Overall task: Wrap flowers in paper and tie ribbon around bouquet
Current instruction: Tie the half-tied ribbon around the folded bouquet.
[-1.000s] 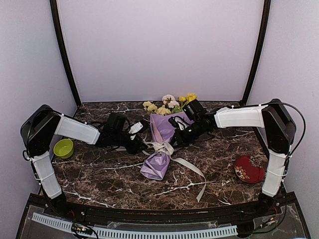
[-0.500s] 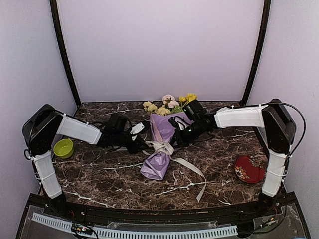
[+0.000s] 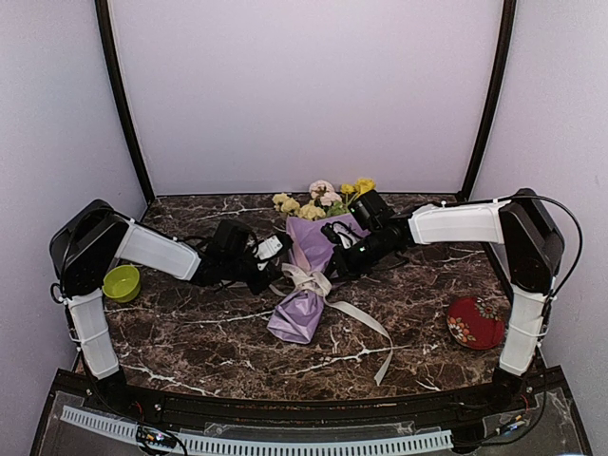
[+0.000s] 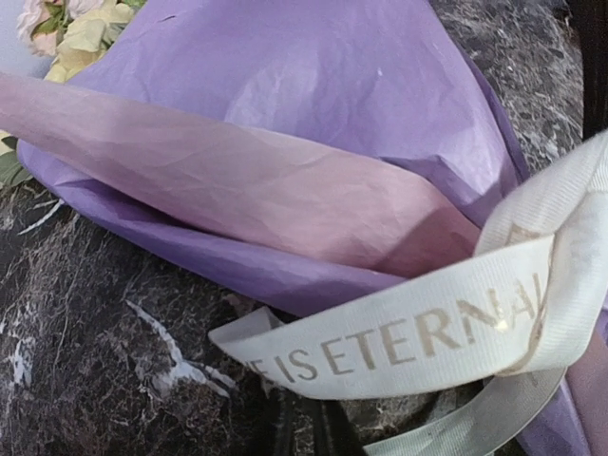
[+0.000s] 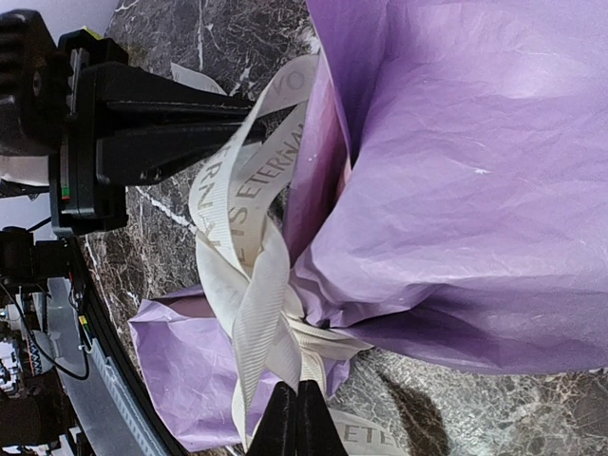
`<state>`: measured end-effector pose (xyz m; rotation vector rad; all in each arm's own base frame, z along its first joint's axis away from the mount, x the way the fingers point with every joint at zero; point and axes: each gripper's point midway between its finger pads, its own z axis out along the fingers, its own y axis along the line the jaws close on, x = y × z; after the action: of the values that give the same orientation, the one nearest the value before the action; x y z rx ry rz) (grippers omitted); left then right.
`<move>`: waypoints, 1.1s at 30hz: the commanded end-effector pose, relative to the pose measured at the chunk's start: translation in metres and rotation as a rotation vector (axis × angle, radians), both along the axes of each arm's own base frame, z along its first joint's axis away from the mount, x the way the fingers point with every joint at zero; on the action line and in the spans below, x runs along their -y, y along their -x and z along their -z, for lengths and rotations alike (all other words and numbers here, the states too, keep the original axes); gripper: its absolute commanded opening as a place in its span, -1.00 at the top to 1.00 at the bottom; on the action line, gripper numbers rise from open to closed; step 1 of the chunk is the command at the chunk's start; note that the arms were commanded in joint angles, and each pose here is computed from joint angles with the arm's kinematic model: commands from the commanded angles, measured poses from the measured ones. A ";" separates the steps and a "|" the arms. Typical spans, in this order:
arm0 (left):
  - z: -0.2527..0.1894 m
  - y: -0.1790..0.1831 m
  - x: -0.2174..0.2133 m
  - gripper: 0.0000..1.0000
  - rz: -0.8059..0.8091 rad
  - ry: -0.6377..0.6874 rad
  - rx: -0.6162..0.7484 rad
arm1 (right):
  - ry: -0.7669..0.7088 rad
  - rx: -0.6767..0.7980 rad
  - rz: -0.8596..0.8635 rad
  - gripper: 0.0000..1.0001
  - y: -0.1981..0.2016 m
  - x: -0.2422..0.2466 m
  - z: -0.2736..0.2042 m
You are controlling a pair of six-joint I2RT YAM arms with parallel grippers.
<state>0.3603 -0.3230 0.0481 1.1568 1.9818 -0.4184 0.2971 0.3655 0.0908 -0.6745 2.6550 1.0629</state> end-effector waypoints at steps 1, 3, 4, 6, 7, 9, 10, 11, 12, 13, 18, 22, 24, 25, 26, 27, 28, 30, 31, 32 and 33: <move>-0.017 -0.008 -0.001 0.96 -0.024 0.023 0.075 | -0.026 0.032 -0.010 1.00 -0.002 -0.001 -0.014; -0.017 -0.007 -0.001 1.00 -0.025 0.023 0.071 | -0.024 0.035 -0.008 1.00 -0.003 0.000 -0.014; -0.016 -0.006 -0.002 1.00 -0.025 0.020 0.065 | -0.021 0.036 -0.008 1.00 -0.003 0.001 -0.014; -0.015 -0.005 -0.003 1.00 -0.026 0.012 0.057 | -0.013 0.042 -0.003 1.00 -0.004 0.003 -0.014; -0.014 -0.004 -0.004 1.00 -0.028 0.009 0.055 | -0.008 0.046 0.004 1.00 -0.005 0.005 -0.014; -0.012 -0.004 -0.007 1.00 -0.042 -0.002 0.052 | -0.004 0.056 0.017 1.00 -0.008 0.010 -0.015; -0.012 -0.005 -0.009 1.00 -0.052 -0.006 0.053 | -0.004 0.059 0.025 1.00 -0.009 0.012 -0.016; -0.011 -0.005 -0.011 1.00 -0.062 -0.010 0.052 | -0.006 0.060 0.033 1.00 -0.010 0.013 -0.017; -0.011 -0.006 -0.013 1.00 -0.073 -0.013 0.052 | -0.010 0.059 0.036 1.00 -0.010 0.014 -0.017; -0.011 -0.006 -0.014 1.00 -0.079 -0.015 0.051 | -0.016 0.059 0.037 1.00 -0.011 0.014 -0.018; -0.013 -0.012 -0.018 1.00 -0.149 -0.004 0.041 | -0.017 0.049 0.031 1.00 -0.010 0.013 -0.016; -0.013 -0.014 -0.026 1.00 -0.188 -0.013 0.057 | 0.003 0.055 0.039 1.00 -0.008 0.021 -0.015; -0.012 -0.011 -0.027 1.00 -0.183 -0.010 0.056 | 0.009 0.050 0.034 1.00 -0.006 0.022 -0.012; -0.012 -0.010 -0.028 1.00 -0.184 -0.011 0.055 | 0.014 0.046 0.032 1.00 -0.006 0.023 -0.011; -0.011 -0.009 -0.027 1.00 -0.175 -0.012 0.052 | 0.017 0.045 0.031 1.00 -0.005 0.023 -0.010; -0.011 -0.006 -0.025 1.00 -0.151 -0.011 0.046 | 0.015 0.045 0.030 1.00 -0.005 0.023 -0.009; -0.011 -0.001 -0.020 0.98 -0.108 -0.004 0.037 | 0.009 0.044 0.029 1.00 -0.005 0.022 -0.010; -0.016 0.008 -0.009 0.62 -0.025 0.024 0.030 | 0.000 0.042 0.027 1.00 -0.006 0.020 -0.011; -0.020 0.012 -0.006 0.45 0.011 0.040 0.031 | -0.001 0.041 0.027 1.00 -0.006 0.020 -0.011; -0.024 0.015 -0.002 0.31 0.044 0.051 0.045 | -0.003 0.043 0.027 1.00 -0.007 0.019 -0.012; -0.029 0.017 0.001 0.16 0.071 0.061 0.065 | -0.005 0.044 0.026 1.00 -0.007 0.019 -0.013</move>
<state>0.3588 -0.3069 0.0427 1.0916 2.0195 -0.3561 0.2997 0.3453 0.0885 -0.6414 2.6688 1.0145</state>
